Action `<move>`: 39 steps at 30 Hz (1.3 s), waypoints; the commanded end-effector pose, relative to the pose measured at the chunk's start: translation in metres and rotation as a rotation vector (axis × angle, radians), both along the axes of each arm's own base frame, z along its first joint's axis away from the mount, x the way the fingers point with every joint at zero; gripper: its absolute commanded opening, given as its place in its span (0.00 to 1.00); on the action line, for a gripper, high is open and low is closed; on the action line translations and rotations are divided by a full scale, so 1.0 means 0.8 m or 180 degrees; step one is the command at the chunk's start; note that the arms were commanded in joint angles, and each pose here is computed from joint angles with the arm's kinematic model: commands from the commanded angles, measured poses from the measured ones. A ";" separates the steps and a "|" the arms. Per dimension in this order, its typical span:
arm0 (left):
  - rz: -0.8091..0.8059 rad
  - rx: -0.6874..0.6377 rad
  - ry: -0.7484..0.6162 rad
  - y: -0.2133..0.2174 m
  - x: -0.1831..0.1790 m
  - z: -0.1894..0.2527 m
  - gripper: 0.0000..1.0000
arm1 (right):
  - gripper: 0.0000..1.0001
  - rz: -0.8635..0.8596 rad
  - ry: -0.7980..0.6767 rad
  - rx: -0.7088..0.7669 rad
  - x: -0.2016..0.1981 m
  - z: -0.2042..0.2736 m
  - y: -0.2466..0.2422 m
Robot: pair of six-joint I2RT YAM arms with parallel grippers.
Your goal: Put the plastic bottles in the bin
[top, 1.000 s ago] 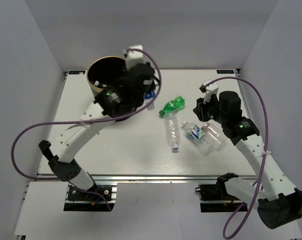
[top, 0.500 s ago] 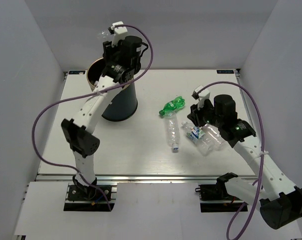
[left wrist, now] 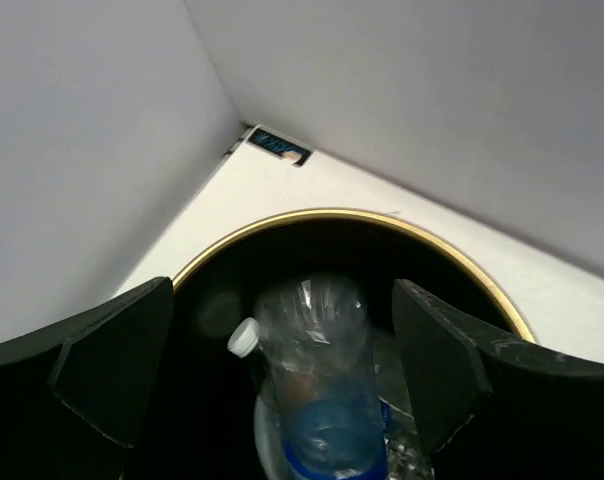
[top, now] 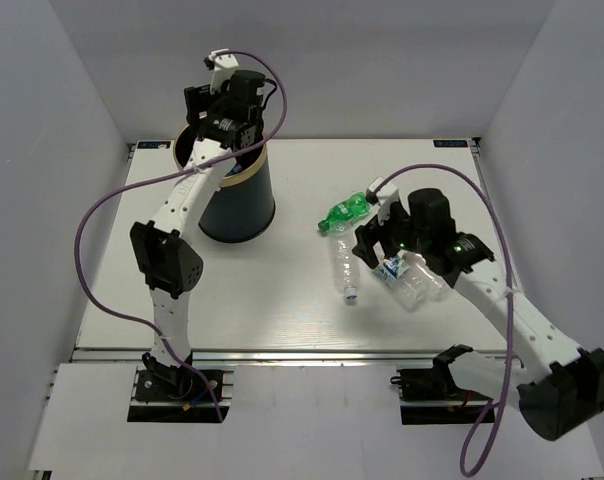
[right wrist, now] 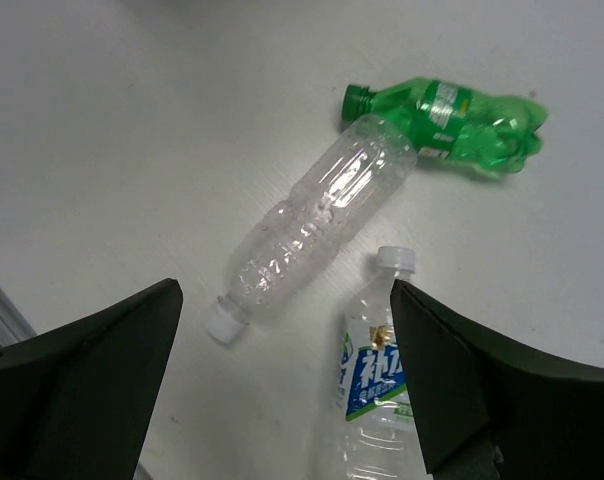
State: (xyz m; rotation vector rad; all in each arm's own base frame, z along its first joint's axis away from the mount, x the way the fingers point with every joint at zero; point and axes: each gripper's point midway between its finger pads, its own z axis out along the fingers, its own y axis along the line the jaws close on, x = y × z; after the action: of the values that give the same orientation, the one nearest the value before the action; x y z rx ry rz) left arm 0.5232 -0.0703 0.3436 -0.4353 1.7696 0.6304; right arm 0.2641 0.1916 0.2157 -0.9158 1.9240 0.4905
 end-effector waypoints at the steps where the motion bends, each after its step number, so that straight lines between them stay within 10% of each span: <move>1: -0.0308 -0.0319 -0.0323 -0.008 -0.020 0.072 1.00 | 0.90 0.0081 0.0404 -0.0088 0.004 -0.033 0.016; 18: -0.3422 -0.1408 -0.0309 -0.121 -0.282 0.007 0.93 | 0.90 -0.0277 0.1452 -0.0604 0.049 -0.157 0.058; 34: -0.3783 -0.1213 -0.0398 -0.097 -0.362 -0.055 0.95 | 0.85 -0.0662 0.1303 -0.1220 0.074 -0.220 0.055; 39: -0.3753 -0.1209 -0.0426 -0.088 -0.370 -0.059 0.96 | 0.54 -0.0510 0.1377 -0.1259 0.065 -0.227 0.064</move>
State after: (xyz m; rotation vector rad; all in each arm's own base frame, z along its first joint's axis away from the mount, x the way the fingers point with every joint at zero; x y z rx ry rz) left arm 0.2291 -0.1415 0.2947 0.3224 1.6884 -0.5550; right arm 0.3125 0.2326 0.0257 -0.9287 2.5561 0.1988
